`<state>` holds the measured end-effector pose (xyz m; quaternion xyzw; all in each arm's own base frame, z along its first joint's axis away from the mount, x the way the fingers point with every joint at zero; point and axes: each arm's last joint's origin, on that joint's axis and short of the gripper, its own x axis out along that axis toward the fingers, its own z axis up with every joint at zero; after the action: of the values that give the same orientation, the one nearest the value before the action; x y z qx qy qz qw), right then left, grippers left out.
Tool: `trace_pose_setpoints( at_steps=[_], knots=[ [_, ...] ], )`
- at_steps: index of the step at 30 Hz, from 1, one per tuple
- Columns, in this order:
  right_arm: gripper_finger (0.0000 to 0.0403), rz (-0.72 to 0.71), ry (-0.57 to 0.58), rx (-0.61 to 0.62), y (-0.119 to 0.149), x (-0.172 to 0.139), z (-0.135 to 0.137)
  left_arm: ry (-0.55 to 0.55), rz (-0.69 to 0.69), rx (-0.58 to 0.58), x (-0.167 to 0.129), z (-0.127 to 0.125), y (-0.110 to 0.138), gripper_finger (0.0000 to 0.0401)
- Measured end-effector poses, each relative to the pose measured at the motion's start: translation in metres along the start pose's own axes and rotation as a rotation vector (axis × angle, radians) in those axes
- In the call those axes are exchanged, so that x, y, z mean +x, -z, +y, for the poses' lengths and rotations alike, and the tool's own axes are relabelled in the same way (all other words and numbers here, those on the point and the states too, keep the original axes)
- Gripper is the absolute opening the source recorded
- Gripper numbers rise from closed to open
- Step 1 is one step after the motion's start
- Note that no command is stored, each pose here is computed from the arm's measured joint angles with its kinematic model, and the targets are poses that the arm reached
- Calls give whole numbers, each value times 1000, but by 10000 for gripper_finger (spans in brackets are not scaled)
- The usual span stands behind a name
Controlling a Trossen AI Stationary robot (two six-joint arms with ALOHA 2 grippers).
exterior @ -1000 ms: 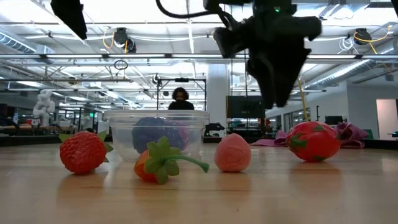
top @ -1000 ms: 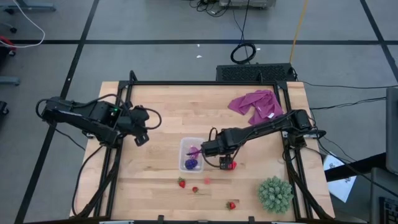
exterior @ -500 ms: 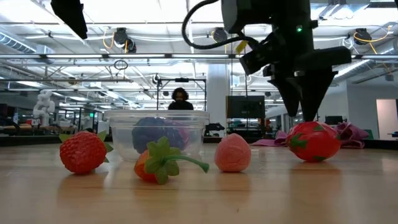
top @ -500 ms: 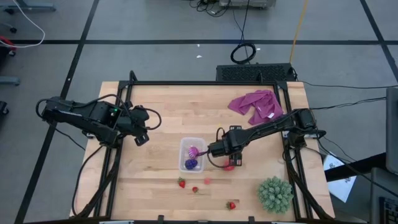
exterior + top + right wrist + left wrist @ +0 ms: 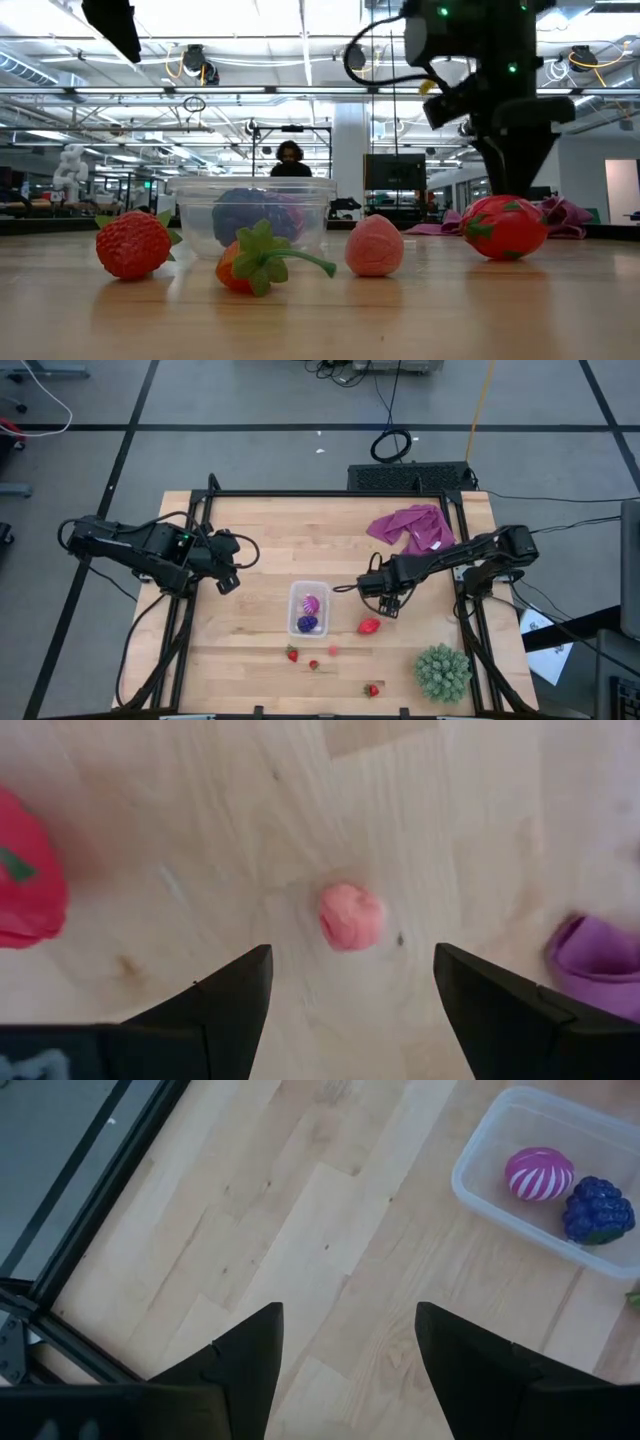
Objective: Pick and placing Produce into tupperware
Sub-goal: Put the light orange top peach into the transparent bin
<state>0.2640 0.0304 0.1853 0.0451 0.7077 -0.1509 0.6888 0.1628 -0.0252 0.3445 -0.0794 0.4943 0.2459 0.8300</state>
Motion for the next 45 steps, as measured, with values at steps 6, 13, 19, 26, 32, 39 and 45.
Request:
trace_pose_setpoints(
  at_steps=[6, 13, 19, 26, 32, 39, 45],
  knots=[
    [270, -23, -19, 12, 3, 9, -1, -13, -33, -2, 0, 0, -2, 232],
    [270, -44, -28, 6, 2, 15, -2, -11, -36, -3, 0, -1, -2, 232],
    [270, -40, -27, 22, 3, 23, -7, -11, -36, -1, 0, -1, -2, 232],
    [270, -61, -36, 27, 2, 31, -11, -10, -36, -1, 0, -1, -2, 232],
    [270, -48, -31, 33, 5, 35, -13, -10, -35, -2, 0, -1, -2, 232],
    [250, -61, -37, 35, 4, 35, -12, -7, -38, -4, 0, -1, -3, 232],
    [210, -60, -38, 35, 4, 35, -12, 0, -44, -7, 0, -2, -4, 232]
  ],
)
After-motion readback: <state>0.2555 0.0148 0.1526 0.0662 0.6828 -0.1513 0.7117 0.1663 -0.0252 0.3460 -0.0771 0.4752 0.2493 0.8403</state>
